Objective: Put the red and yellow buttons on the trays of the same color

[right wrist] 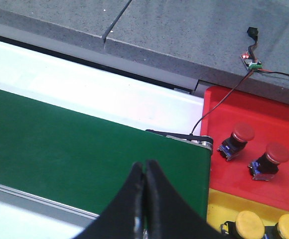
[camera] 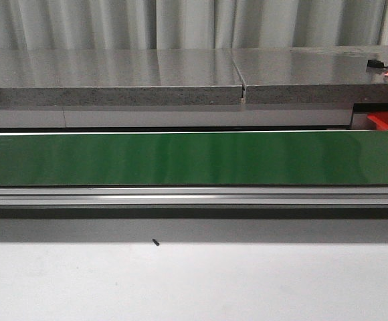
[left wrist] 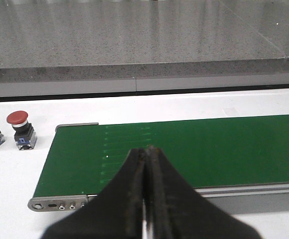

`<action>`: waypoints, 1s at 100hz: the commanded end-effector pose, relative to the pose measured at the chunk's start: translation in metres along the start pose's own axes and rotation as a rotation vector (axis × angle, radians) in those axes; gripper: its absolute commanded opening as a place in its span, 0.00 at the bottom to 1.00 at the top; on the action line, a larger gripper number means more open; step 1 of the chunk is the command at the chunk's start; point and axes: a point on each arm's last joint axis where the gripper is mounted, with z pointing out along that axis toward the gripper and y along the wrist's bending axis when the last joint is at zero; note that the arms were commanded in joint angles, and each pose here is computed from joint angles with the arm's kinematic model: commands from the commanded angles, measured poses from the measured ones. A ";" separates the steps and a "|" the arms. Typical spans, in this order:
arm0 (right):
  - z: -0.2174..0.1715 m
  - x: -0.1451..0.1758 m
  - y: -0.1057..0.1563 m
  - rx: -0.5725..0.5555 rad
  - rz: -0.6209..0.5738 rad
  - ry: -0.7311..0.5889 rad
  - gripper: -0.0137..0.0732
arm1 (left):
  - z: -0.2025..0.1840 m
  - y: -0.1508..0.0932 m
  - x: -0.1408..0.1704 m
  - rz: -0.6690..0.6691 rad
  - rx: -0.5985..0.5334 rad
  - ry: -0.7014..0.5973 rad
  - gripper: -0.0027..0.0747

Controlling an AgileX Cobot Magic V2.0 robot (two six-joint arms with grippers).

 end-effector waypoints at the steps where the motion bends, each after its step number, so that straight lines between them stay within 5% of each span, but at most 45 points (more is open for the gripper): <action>1: -0.005 -0.013 -0.002 0.021 -0.015 -0.090 0.08 | -0.003 0.000 -0.014 -0.011 0.001 -0.088 0.01; 57: -0.005 -0.013 -0.002 0.021 -0.015 -0.090 0.08 | 0.001 0.000 -0.008 -0.013 0.000 -0.073 0.05; 66: -0.005 -0.013 -0.002 0.021 -0.015 -0.090 0.08 | 0.002 0.000 -0.007 -0.015 0.001 -0.069 0.22; 83: -0.005 -0.013 -0.002 0.021 -0.015 -0.090 0.08 | 0.001 0.001 -0.008 -0.015 -0.001 -0.081 0.76; 90: -0.005 -0.013 -0.002 0.021 -0.015 -0.090 0.08 | 0.002 0.001 -0.009 -0.015 -0.003 -0.092 0.87; 100: -0.005 -0.013 -0.002 0.021 -0.015 -0.090 0.08 | 0.002 0.001 -0.009 -0.015 -0.003 -0.092 0.86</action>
